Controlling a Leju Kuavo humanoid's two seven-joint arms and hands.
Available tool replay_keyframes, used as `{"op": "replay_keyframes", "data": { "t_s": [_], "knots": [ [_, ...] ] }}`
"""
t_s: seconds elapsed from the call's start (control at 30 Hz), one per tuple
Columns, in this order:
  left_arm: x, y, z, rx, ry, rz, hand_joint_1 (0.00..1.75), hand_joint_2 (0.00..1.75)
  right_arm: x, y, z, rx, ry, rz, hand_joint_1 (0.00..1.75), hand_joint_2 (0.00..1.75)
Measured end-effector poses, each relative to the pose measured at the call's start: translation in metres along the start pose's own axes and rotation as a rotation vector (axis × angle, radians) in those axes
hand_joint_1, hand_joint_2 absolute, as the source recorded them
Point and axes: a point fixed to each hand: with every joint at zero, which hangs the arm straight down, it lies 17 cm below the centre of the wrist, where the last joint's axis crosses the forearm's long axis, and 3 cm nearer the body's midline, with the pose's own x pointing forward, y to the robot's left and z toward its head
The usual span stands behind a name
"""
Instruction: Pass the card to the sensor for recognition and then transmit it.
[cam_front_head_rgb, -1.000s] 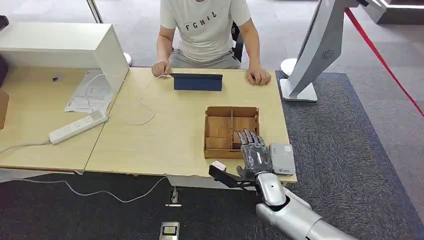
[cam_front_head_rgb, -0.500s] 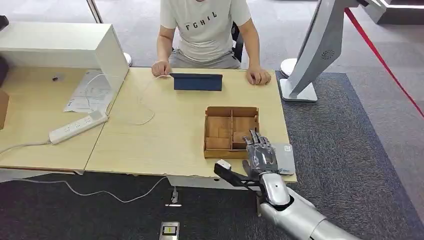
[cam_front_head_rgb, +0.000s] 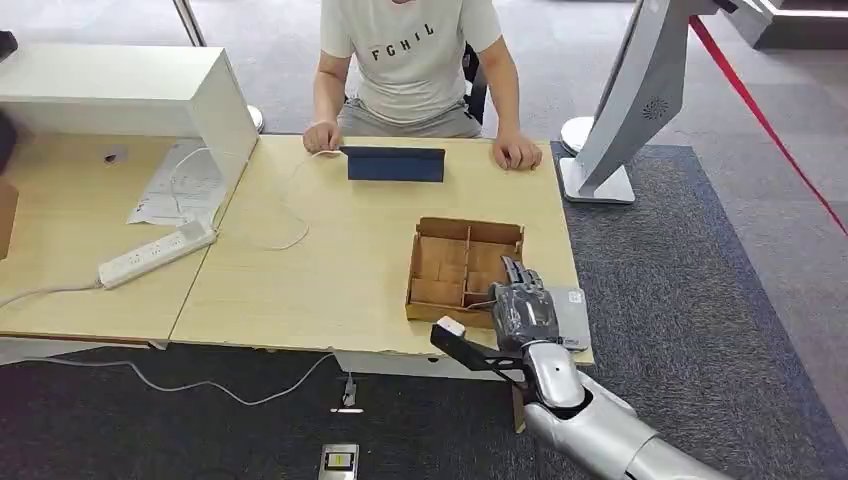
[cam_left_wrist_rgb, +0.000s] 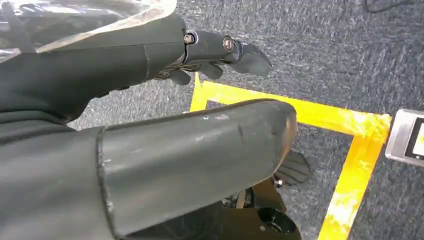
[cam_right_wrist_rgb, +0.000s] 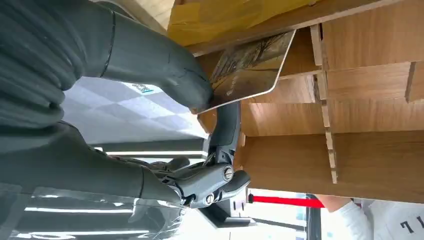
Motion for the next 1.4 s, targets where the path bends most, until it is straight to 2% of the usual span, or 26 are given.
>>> {"op": "replay_keyframes", "data": {
  "t_s": [1.07,1.4],
  "knots": [
    [0.002,-0.006,0.003,-0.003,-0.024,-0.012,0.0,0.0,0.01,0.017,0.013,0.009,-0.026,-0.05,1.75,1.75],
    [0.002,-0.008,0.004,-0.017,-0.03,-0.018,0.0,0.0,0.008,0.012,0.014,-0.043,-0.022,-0.037,1.75,1.75]
  ]
}}
